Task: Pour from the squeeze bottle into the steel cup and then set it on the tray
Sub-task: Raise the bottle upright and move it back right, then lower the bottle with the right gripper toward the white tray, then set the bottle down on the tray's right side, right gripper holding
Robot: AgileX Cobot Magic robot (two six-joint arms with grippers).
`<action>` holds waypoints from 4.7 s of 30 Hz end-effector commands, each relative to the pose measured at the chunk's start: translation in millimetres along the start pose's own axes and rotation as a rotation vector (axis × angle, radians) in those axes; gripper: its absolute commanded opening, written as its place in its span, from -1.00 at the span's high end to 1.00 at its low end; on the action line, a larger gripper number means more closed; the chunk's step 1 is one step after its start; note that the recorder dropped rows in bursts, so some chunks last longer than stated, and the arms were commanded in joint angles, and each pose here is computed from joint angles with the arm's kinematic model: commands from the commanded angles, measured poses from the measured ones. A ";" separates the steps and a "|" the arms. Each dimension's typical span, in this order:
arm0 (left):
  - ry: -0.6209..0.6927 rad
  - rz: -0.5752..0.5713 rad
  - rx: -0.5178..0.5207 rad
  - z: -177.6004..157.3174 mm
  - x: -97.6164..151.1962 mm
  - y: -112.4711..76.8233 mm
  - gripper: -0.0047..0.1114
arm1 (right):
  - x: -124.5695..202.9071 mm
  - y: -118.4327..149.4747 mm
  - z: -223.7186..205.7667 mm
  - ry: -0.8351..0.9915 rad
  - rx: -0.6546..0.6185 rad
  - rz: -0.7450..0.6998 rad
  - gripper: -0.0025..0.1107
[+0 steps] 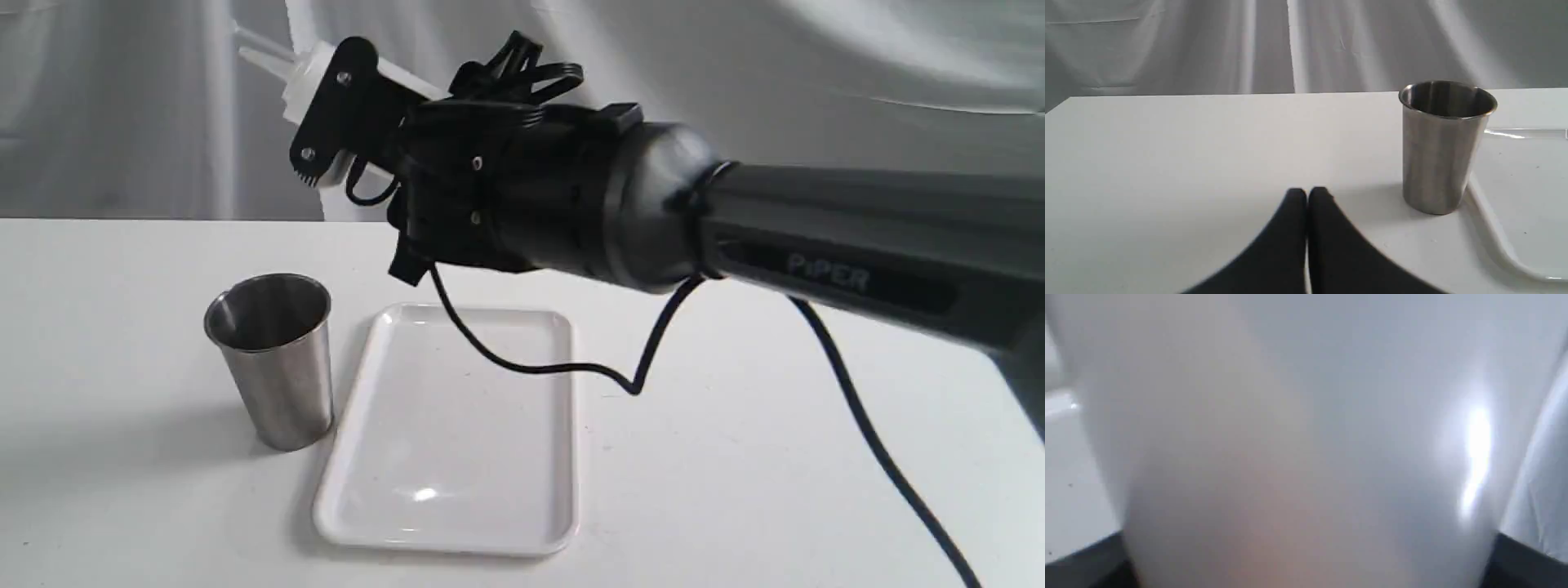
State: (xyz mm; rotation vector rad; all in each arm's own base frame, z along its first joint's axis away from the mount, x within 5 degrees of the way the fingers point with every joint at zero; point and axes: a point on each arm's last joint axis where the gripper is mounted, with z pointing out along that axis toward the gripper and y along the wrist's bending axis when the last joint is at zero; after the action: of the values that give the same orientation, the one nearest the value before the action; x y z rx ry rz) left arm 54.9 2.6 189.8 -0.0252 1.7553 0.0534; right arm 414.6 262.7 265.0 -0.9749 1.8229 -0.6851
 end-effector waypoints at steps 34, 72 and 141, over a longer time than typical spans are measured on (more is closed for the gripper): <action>-0.006 -0.003 0.008 0.2 0.6 -0.5 0.92 | 113.2 -51.5 -89.5 -0.732 -0.159 0.506 0.96; -0.006 -0.001 0.008 0.2 0.6 -0.5 0.92 | 134.7 -1.4 -42.1 -0.620 -0.230 0.870 0.96; -0.006 -0.003 0.008 0.2 0.6 -0.5 0.92 | 141.3 147.7 57.6 -0.591 -0.491 0.766 0.96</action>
State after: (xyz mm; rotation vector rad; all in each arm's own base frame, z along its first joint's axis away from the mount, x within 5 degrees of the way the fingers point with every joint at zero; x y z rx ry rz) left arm 54.9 2.6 189.8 -0.0252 1.7553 0.0534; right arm 381.3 216.4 55.5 -0.5850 1.6917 0.4845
